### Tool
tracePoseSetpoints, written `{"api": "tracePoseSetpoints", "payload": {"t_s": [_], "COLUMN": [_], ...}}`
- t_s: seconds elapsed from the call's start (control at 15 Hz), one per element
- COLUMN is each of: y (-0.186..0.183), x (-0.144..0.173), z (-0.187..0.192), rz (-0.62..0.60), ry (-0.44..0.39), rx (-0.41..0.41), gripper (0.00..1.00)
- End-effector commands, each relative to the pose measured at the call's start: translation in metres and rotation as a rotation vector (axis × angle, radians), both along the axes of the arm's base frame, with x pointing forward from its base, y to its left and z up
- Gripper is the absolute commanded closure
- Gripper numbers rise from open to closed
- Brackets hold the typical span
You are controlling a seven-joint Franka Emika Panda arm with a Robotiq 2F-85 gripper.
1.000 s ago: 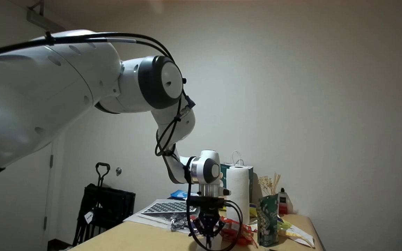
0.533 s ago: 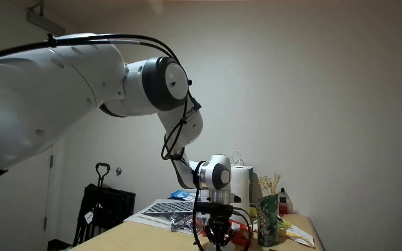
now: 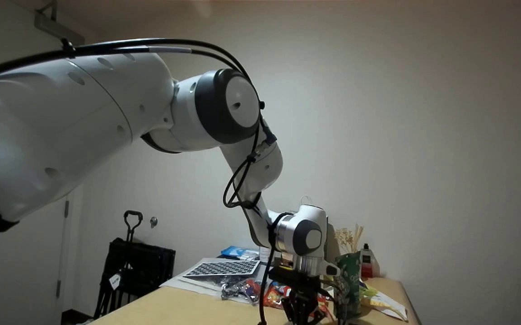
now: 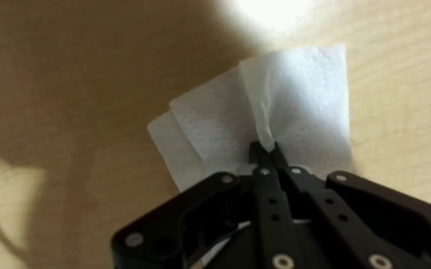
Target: Use the tissue to wipe the table
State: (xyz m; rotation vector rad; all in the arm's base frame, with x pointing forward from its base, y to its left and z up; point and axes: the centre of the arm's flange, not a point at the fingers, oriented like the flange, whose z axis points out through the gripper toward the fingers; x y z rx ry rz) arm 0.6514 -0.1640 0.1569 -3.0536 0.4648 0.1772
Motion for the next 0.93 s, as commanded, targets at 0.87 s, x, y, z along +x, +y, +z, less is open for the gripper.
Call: {"api": "tracePoseSetpoints", "payload": {"t_s": [0.87], "y": [-0.122], "x": [-0.035], "z": [-0.002], "rz": [-0.324], "ry": [0.034], "rx": [-0.112], "gripper": [0.98]}}
